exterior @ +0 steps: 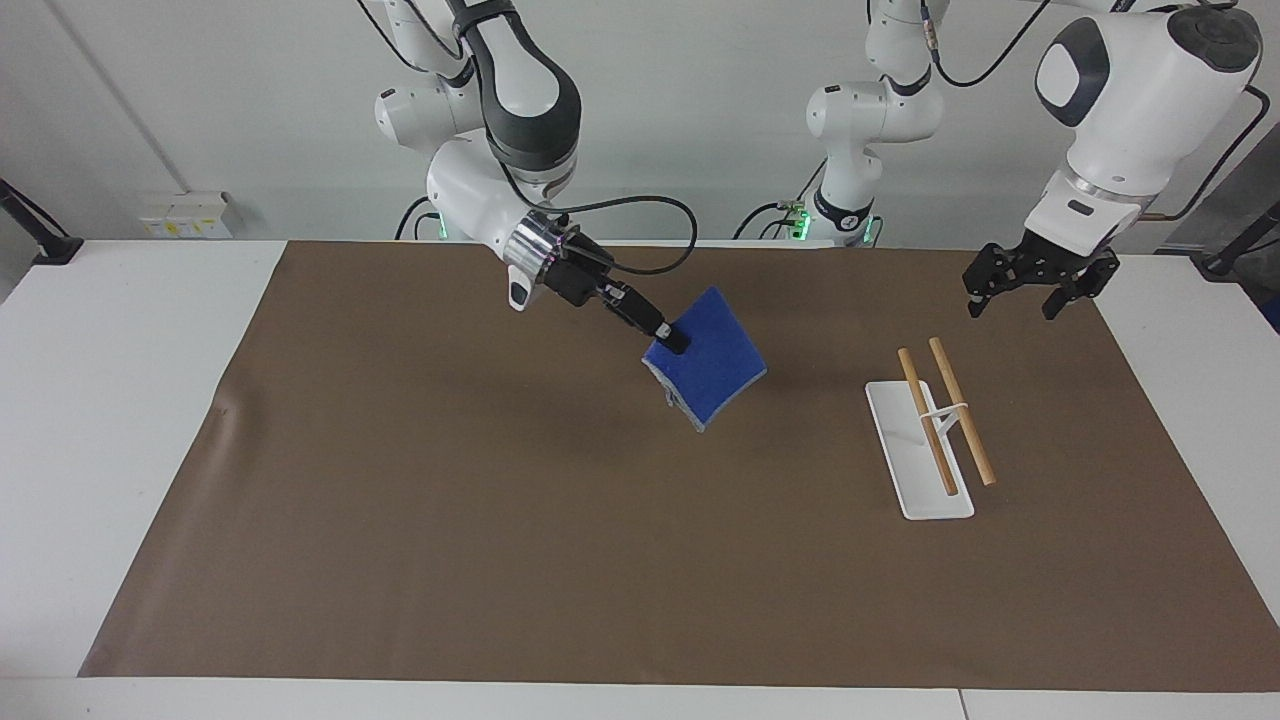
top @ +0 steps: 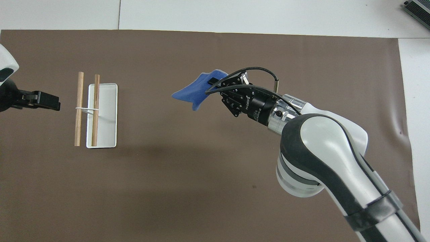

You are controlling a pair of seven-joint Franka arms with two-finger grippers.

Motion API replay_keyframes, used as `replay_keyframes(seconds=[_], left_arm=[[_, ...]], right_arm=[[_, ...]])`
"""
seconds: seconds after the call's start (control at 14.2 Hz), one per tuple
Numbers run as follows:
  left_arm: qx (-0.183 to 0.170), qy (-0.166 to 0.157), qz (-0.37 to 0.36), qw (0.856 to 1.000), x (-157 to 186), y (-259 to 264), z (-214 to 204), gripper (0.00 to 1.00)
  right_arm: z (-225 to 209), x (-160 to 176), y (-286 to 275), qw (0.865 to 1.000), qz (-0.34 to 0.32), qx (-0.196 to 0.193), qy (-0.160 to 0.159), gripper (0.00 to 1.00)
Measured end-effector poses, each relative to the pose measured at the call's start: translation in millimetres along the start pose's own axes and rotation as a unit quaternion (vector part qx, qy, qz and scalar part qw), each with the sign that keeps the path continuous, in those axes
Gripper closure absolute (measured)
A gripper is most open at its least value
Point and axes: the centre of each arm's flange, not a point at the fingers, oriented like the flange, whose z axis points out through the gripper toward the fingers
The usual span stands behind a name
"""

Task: Right arm passes towel to left arm to hang
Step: 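Lift the blue towel with the right gripper toward the table center, then hold the towel with the right gripper while the left gripper approaches it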

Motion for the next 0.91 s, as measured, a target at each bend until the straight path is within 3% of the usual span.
replay_keyframes(seconds=[0.21,0.42,0.63,0.91], left_arm=[[-0.024,-0.005,-0.043,0.999,-1,16,4,0.0],[-0.068,0.001,-0.16,0.985,3,51,2,0.0],[-0.126,0.028,-0.303,0.944,12,86,1,0.0],[-0.193,0.046,-0.441,0.876,18,118,10,0.0]], right_arm=[[0,1,0,1.0,0.0,0.0,0.001,0.96],[-1,2,0,1.0,0.0,0.001,0.003,0.96],[-2,3,-1,1.0,0.001,0.002,0.007,0.96],[-2,3,-1,1.0,0.001,0.002,0.01,0.96]])
